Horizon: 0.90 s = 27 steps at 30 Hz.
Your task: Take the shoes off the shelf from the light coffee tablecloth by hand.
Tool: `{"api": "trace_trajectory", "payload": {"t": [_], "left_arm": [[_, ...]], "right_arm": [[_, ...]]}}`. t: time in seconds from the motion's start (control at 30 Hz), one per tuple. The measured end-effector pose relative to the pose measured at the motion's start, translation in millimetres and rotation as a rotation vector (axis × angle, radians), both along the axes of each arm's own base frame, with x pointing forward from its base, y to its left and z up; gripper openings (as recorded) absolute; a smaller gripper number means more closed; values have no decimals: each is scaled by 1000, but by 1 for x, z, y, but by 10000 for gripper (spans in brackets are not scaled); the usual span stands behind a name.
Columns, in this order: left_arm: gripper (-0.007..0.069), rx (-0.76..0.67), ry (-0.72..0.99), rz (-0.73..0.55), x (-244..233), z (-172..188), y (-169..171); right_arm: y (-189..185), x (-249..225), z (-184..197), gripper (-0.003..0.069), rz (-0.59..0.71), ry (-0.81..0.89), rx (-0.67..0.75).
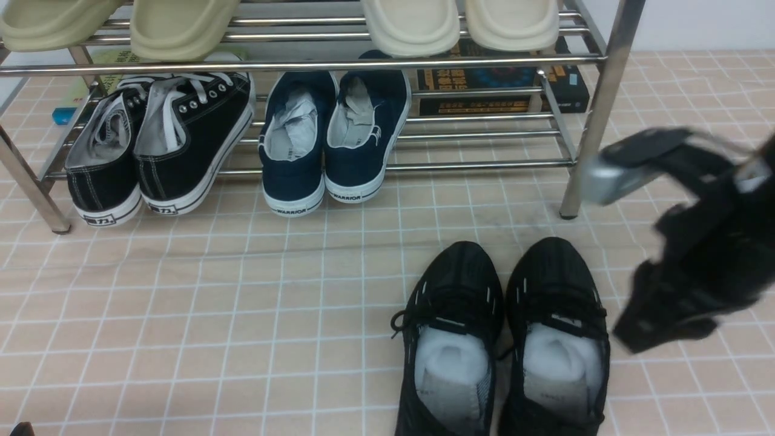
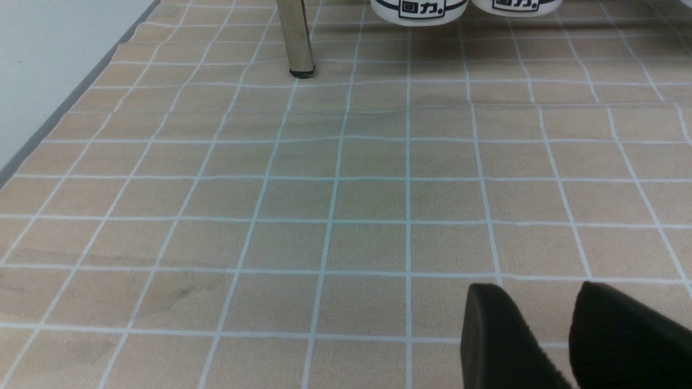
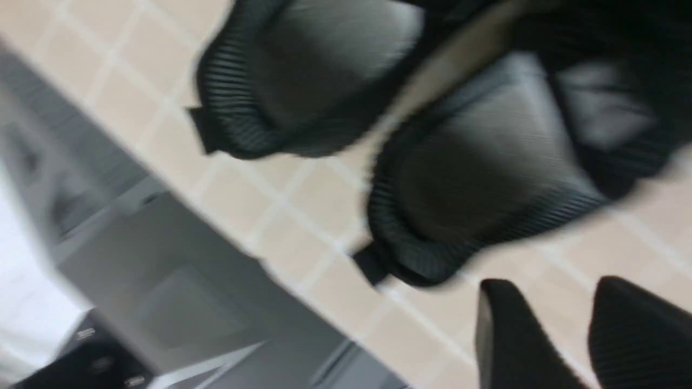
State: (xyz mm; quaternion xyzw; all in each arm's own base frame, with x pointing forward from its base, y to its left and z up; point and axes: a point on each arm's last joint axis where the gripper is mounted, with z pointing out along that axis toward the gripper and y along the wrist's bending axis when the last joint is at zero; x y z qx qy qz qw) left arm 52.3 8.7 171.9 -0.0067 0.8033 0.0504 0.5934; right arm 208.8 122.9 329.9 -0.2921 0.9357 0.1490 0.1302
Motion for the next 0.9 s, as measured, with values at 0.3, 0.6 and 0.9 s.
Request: {"api": "trace_trajectory", "payload": {"t": [0.3, 0.6, 0.9], "left_arm": [[240, 0, 0, 0, 0, 0, 0], [240, 0, 0, 0, 0, 0, 0], [240, 0, 0, 0, 0, 0, 0]], "right_arm": [[-56, -83, 72, 83, -123, -371, 25], [-104, -181, 96, 78, -202, -647, 189], [-103, -178, 26, 78, -231, -725, 245]]}}
